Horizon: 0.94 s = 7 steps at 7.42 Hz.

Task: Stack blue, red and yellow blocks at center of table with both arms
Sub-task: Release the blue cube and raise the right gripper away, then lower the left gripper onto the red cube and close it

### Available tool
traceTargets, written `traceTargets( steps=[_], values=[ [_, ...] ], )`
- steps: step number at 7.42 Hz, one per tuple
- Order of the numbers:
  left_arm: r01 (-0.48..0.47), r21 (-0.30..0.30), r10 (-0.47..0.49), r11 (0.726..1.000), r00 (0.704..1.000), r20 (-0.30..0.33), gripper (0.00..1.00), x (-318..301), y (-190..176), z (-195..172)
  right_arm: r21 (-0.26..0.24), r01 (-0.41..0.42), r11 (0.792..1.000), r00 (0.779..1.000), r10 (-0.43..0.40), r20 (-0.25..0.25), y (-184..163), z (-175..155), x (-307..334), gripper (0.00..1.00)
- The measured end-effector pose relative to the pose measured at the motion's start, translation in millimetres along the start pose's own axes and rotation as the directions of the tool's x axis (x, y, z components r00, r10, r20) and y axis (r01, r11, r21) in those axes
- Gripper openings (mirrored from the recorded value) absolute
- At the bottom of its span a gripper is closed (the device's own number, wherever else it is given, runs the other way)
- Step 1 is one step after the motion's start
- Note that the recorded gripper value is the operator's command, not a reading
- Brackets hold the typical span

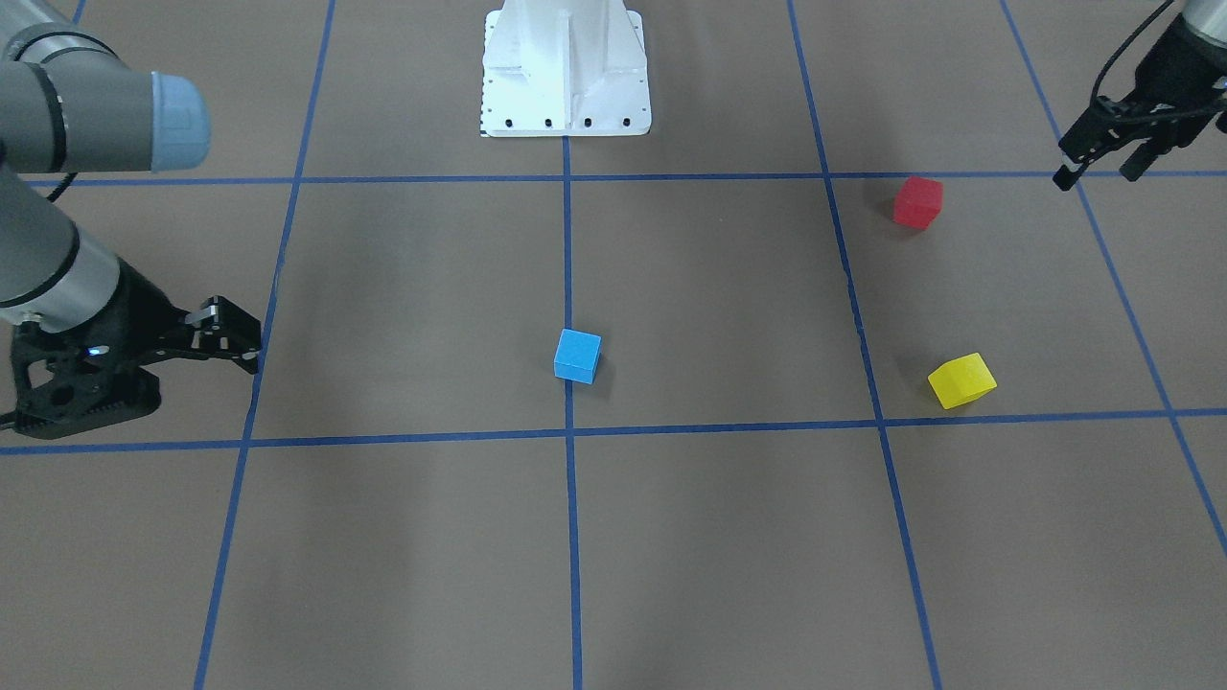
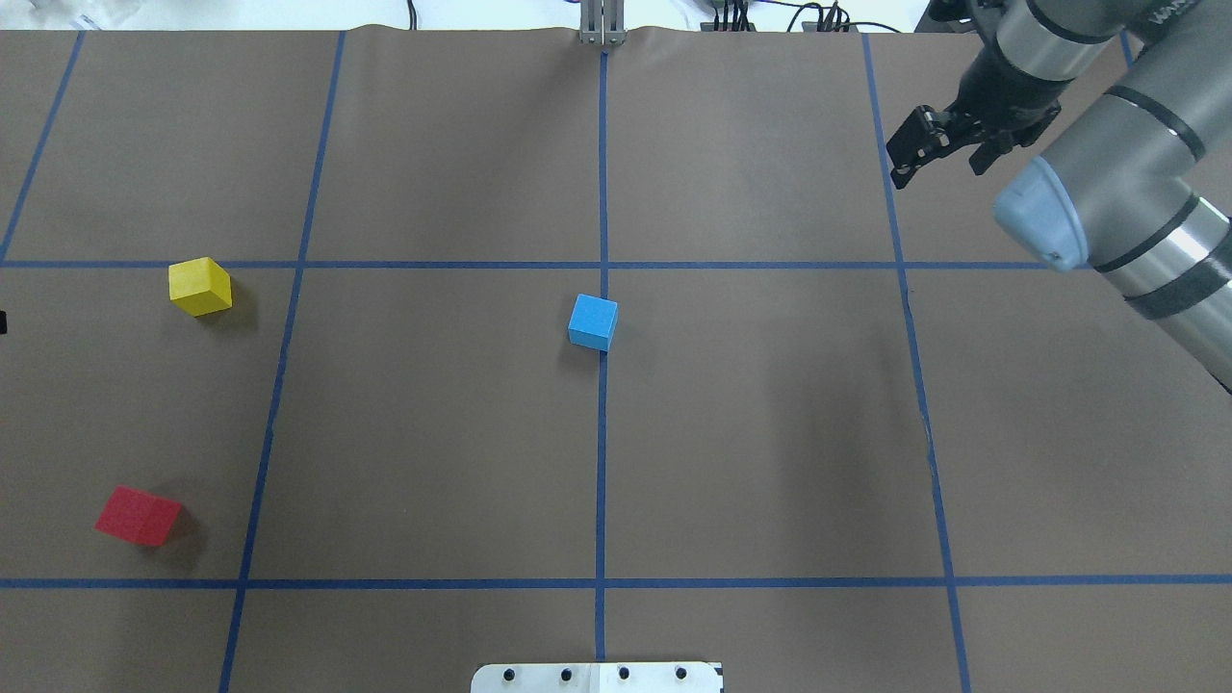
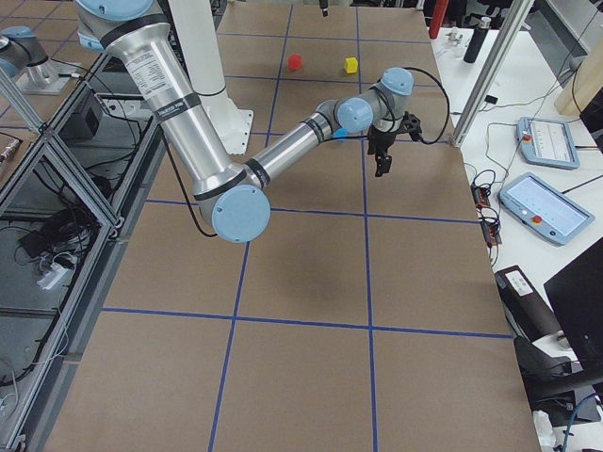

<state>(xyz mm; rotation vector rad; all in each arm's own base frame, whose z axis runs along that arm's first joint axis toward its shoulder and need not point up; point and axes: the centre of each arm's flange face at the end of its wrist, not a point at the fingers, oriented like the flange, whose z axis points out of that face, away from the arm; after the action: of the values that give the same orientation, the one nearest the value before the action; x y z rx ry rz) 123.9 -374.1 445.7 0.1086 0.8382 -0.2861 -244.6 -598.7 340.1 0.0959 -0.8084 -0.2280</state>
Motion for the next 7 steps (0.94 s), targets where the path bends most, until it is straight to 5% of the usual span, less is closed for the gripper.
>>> traceTargets(
  steps=[3, 7],
  values=[
    [0.008, 0.012, -0.008, 1.000, 0.999, 0.036, 0.99, 50.6, 70.3, 63.1, -0.025, 0.014, 1.000, 1.000, -0.014, -0.025, 15.2, 15.9, 35.3, 0.99],
    [-0.302, -0.052, 0.305, 0.952, 0.951, 0.056, 0.98, 71.0, 120.8, 98.1, -0.043, -0.002, 0.999, 0.999, 0.000, -0.034, 15.9, 26.4, 40.0, 0.99]
  ],
)
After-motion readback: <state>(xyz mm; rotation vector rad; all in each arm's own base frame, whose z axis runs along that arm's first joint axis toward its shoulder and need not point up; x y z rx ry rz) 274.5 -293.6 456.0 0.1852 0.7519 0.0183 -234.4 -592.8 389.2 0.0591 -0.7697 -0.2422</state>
